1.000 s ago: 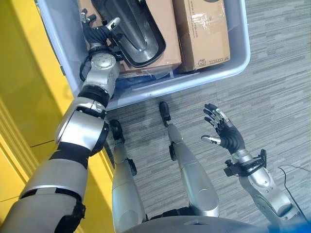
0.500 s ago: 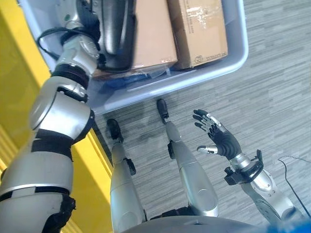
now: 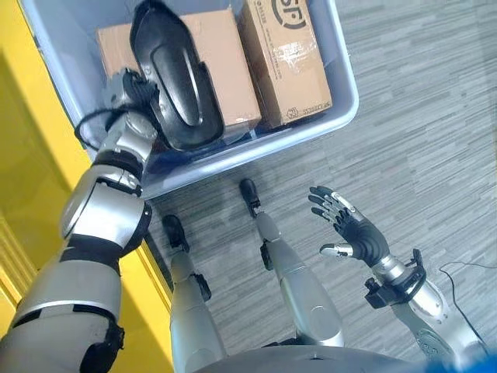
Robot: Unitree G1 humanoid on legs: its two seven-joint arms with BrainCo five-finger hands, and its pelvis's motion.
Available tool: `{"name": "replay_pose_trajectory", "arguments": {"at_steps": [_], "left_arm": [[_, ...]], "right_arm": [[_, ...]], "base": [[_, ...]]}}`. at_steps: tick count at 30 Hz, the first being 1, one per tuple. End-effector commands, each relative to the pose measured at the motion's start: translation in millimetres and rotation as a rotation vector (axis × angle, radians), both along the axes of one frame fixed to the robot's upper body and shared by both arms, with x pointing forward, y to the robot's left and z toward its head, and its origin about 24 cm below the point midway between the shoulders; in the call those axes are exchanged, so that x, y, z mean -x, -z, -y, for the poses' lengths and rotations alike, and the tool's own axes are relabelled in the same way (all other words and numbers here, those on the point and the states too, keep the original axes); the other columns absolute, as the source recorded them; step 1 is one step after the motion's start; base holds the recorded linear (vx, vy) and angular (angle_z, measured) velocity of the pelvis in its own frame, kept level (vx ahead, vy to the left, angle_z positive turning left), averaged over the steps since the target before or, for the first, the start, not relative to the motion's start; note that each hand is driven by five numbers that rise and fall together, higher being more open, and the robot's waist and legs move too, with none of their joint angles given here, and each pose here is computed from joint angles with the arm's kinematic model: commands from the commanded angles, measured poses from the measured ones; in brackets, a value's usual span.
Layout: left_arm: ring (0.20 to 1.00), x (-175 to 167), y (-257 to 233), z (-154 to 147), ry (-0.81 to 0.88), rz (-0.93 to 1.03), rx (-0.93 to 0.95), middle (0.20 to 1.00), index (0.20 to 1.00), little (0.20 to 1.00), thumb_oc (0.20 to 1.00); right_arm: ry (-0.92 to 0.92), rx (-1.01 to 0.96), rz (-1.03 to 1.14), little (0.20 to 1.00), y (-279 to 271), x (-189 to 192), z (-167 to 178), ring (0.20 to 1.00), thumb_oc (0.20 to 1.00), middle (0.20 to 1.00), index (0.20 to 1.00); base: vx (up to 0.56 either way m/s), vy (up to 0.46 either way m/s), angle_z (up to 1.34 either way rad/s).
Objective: Move parts from the plastic box to the shelf.
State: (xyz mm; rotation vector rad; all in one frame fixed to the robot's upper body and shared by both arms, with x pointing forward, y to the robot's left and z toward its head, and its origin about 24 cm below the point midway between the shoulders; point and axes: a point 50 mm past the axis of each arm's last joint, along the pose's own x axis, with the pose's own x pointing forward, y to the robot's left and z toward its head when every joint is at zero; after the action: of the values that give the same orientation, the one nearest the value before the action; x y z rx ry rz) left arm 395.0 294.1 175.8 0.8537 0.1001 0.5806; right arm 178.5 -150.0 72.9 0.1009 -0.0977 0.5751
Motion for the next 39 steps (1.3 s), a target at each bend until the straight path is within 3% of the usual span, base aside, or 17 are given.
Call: {"name": "replay_pose_trajectory", "arguments": {"at_steps": [1, 5, 12, 17, 23, 35, 39], "left_arm": [[0.2, 18, 44, -18, -0.075, -0.093, 0.137, 0.2, 0.2, 0.2, 0.2], [0.2, 16, 56, -4, -0.034, -0.067, 0.169, 0.2, 0.2, 0.2, 0.2], [0.2, 1, 62, 63, 0.163, 0.056, 0.301, 0.2, 0.2, 0.2, 0.2], [0.2, 16, 68, 112, 0.368, 0.198, 0.454, 0.2, 0.2, 0.2, 0.2], [0.2, 40, 87, 114, 0.411, 0.25, 0.627, 0.2, 0.2, 0.2, 0.2], [0.2, 60, 90, 114, 0.48, 0.297, 0.7, 0.2, 0.2, 0.2, 0.2], [0.2, 81, 90, 108, 0.556, 0.316, 0.728, 0.2, 0.2, 0.2, 0.2]], "right_arm": [[0.057, -0.038, 0.058, 1.0, -11, -6, 11, 1.0, 1.0, 1.0, 1.0], [0.083, -0.03, 0.068, 1.0, -10, -9, 10, 1.0, 1.0, 1.0, 1.0], [0.153, 0.014, 0.103, 1.0, -10, -17, 12, 1.0, 1.0, 1.0, 1.0], [0.242, 0.056, 0.12, 1.0, -6, -25, 15, 1.0, 1.0, 1.0, 1.0], [0.274, 0.067, 0.113, 1.0, -3, -26, 18, 1.0, 1.0, 1.0, 1.0], [0.282, 0.077, 0.108, 1.0, -2, -28, 21, 1.0, 1.0, 1.0, 1.0], [0.304, 0.085, 0.11, 1.0, -3, -32, 26, 1.0, 1.0, 1.0, 1.0]], "base": [[0.0, 0.0, 0.0], [0.0, 0.0, 0.0], [0.0, 0.005, 0.04], [-0.01, 0.002, 0.15], [0.0, 0.002, 0.04], [0.0, 0.0, 0.0], [0.03, -0.009, 0.0]]}}
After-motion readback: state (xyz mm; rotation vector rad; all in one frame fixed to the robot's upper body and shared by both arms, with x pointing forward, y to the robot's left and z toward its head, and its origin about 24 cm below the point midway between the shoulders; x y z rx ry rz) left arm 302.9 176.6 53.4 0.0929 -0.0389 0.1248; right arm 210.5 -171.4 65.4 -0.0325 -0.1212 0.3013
